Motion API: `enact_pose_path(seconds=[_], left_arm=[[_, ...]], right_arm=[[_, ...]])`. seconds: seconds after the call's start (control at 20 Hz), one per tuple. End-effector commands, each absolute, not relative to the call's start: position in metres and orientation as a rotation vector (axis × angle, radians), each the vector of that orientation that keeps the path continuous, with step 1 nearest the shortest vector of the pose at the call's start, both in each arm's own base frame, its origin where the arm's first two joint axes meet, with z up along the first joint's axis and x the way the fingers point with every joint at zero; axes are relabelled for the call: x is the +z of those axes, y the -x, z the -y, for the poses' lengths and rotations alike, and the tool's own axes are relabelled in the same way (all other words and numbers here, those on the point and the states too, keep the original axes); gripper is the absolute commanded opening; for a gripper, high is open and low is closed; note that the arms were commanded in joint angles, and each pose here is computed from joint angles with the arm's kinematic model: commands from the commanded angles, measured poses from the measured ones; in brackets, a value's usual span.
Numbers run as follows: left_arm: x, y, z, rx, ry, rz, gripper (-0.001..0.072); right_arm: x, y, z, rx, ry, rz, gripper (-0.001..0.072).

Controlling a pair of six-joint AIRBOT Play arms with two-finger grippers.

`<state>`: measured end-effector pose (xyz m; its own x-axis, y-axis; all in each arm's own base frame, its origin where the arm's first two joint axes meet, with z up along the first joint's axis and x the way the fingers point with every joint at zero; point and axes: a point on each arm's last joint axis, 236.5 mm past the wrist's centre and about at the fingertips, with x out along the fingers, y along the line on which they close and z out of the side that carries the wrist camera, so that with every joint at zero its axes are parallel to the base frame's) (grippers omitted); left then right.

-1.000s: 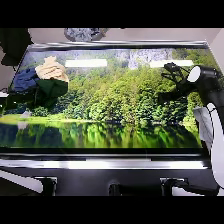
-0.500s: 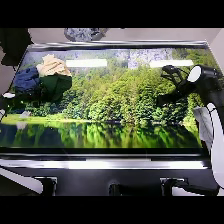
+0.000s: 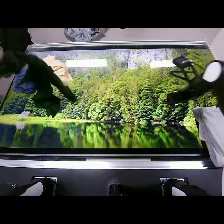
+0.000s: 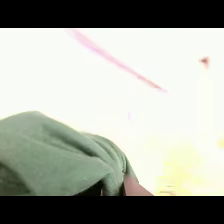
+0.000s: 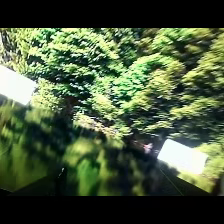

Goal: Fold the shirts.

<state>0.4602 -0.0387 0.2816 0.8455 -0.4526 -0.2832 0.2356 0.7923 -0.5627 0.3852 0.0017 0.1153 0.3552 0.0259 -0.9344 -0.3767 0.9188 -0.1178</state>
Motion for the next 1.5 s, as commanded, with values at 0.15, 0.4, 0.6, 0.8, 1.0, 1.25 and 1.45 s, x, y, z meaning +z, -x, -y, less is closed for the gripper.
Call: enact_pose_path(seconds=[0.15,0.4,0.6,0.8,1.0,1.25,1.45], left_arm=[[0.411,-0.310,0.172,-0.750,0.347,-0.171,0.0028],[0.335,-0.293,0.271,-0.999,0.356,-0.432,0.0029],[0.177,-0.266,0.371,-1.139,0.313,-0.874,0.0031],[0.081,-0.216,0.439,-1.233,0.226,-1.181,0.0649],[0.096,-0.296,0.369,-1.043,0.088,-1.125,0.0679],[0.072,-0.382,0.194,-0.590,0.194,-1.262,0.0679],[-0.012,-0.314,0.156,-0.530,0.277,-1.558,0.0680]], right_arm=[[0.225,-0.331,0.008,0.170,0.396,-0.902,0.0668],[0.264,-0.281,0.014,0.121,0.416,-0.812,0.0668],[0.264,-0.274,0.028,0.071,0.440,-0.836,0.0668],[0.249,-0.286,0.028,0.081,0.440,-0.888,0.0668],[0.209,-0.288,0.023,0.143,0.414,-1.072,0.0669],[0.131,-0.298,-0.035,0.459,0.294,-1.282,0.0694],[0.036,-0.267,-0.039,0.554,0.249,-1.538,0.0705]])
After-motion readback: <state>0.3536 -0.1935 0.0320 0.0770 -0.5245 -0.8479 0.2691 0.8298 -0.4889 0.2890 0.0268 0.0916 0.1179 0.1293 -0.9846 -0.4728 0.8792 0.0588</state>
